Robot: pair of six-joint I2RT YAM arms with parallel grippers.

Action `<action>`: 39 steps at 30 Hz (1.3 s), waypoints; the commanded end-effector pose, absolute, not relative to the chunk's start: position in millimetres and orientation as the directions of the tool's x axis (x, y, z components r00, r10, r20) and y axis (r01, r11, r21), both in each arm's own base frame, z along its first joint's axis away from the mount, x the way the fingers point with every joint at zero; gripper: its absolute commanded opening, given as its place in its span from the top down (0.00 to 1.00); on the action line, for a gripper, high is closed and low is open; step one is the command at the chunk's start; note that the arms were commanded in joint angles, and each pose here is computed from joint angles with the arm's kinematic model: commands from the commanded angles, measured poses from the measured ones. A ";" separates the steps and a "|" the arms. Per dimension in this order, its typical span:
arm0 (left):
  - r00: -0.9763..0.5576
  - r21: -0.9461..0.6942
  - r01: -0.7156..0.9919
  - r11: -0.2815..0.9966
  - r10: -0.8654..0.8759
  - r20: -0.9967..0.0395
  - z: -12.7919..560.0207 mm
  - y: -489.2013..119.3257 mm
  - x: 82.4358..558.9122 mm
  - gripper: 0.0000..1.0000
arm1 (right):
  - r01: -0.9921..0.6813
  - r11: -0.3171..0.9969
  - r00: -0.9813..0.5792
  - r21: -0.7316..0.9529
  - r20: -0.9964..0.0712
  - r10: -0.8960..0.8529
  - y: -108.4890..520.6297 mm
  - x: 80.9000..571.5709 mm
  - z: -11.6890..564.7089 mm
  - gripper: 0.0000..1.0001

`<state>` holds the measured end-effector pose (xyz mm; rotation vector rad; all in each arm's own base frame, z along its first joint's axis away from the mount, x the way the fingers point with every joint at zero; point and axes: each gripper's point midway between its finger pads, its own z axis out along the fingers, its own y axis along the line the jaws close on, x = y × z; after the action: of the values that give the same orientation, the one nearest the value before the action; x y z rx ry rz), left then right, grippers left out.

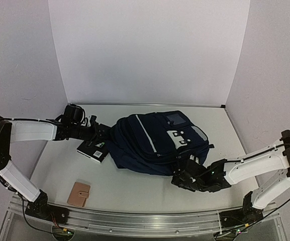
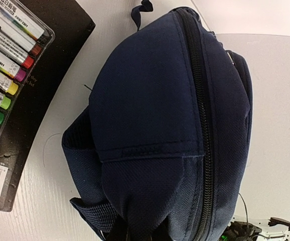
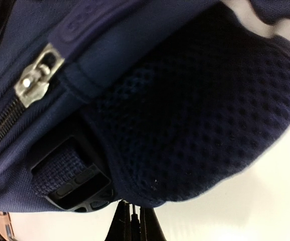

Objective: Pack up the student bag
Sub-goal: Zip the student bag at the center of the board.

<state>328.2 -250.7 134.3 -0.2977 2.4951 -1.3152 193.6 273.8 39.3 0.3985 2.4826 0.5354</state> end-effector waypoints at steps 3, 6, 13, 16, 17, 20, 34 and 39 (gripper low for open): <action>-0.827 -0.822 0.078 0.565 -0.424 -0.370 189.5 -218.7 360.0 1.00 | 0.300 0.916 -0.752 0.267 -0.525 0.399 183.1 207.0 25.0 1.00; -0.839 -0.828 0.112 0.549 -0.394 -0.375 190.0 -222.5 353.0 1.00 | 0.233 0.927 -0.748 0.296 -0.554 0.365 190.0 213.5 45.5 1.00; -0.884 -0.818 0.118 0.563 -0.317 -0.345 165.5 -223.3 326.8 1.00 | 0.075 0.925 -0.710 0.373 -0.631 0.312 210.5 227.4 120.2 0.57; -0.894 -0.794 0.067 0.604 -0.318 -0.317 149.0 -213.7 314.2 0.99 | 0.037 0.923 -0.704 0.383 -0.646 0.297 213.6 231.8 140.3 0.31; -0.894 -0.787 0.053 0.614 -0.321 -0.311 144.8 -210.7 310.9 0.97 | 0.018 0.923 -0.709 0.385 -0.646 0.283 216.2 233.3 144.6 0.28; -0.893 -0.778 0.027 0.628 -0.334 -0.300 138.3 -204.5 303.7 0.74 | -0.054 0.925 -0.736 0.376 -0.642 0.218 226.8 237.2 150.0 0.24; -0.850 -0.799 0.034 0.600 -0.404 -0.339 183.8 -190.2 277.8 0.20 | -0.209 0.742 -0.831 0.637 -0.516 0.209 289.3 256.8 142.0 0.47; -0.886 -0.781 -0.022 0.624 -0.374 -0.274 158.1 -193.5 271.1 0.18 | -0.192 0.755 -0.852 0.628 -0.488 0.190 301.4 264.2 120.8 0.52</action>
<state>279.0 -192.0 182.8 -0.2787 2.3375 -1.1865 256.7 284.5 119.5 0.0249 2.4396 0.8684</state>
